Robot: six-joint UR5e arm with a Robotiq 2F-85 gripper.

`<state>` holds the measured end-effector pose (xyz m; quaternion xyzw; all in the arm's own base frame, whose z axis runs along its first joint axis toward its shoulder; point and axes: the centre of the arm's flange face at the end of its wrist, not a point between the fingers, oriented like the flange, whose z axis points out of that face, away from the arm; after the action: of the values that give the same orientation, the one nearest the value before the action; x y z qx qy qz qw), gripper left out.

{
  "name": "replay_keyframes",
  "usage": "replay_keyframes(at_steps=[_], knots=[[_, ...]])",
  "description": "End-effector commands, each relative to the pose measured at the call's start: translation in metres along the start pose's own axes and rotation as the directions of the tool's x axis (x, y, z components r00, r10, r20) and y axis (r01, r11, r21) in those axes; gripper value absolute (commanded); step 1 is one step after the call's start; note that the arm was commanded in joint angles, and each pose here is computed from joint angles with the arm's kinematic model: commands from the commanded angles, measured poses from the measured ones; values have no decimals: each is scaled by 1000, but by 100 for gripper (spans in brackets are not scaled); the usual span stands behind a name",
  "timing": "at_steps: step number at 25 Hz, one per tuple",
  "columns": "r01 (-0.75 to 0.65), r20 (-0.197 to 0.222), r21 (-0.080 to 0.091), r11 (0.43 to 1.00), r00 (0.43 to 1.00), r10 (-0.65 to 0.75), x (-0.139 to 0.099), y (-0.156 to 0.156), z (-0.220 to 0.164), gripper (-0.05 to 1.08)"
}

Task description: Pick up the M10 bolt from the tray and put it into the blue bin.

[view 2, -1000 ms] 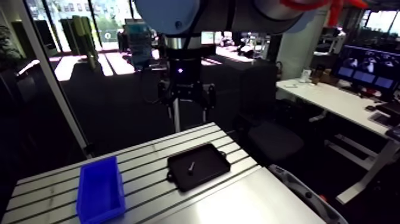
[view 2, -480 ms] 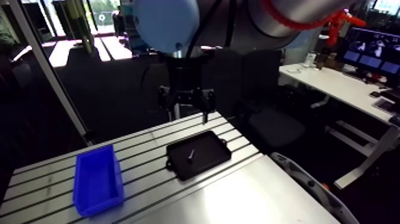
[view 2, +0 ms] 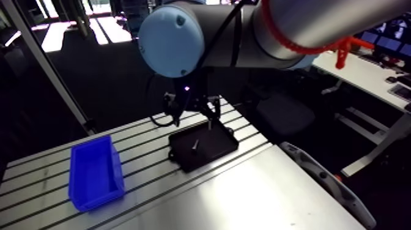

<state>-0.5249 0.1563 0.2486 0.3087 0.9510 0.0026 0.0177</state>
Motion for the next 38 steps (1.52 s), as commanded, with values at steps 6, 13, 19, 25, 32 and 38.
replay_keyframes(at_steps=[6,13,19,25,32,38], knots=[[44,16,0,999,999,-44,11,-2,35,15],[44,32,0,999,999,-44,14,-2,47,32],[42,46,-1,999,998,-42,16,-2,56,37],[40,44,-3,999,998,-40,16,-2,60,41],[38,41,-1,999,998,-38,17,-2,70,42],[35,46,-1,999,998,-35,17,-2,72,44]])
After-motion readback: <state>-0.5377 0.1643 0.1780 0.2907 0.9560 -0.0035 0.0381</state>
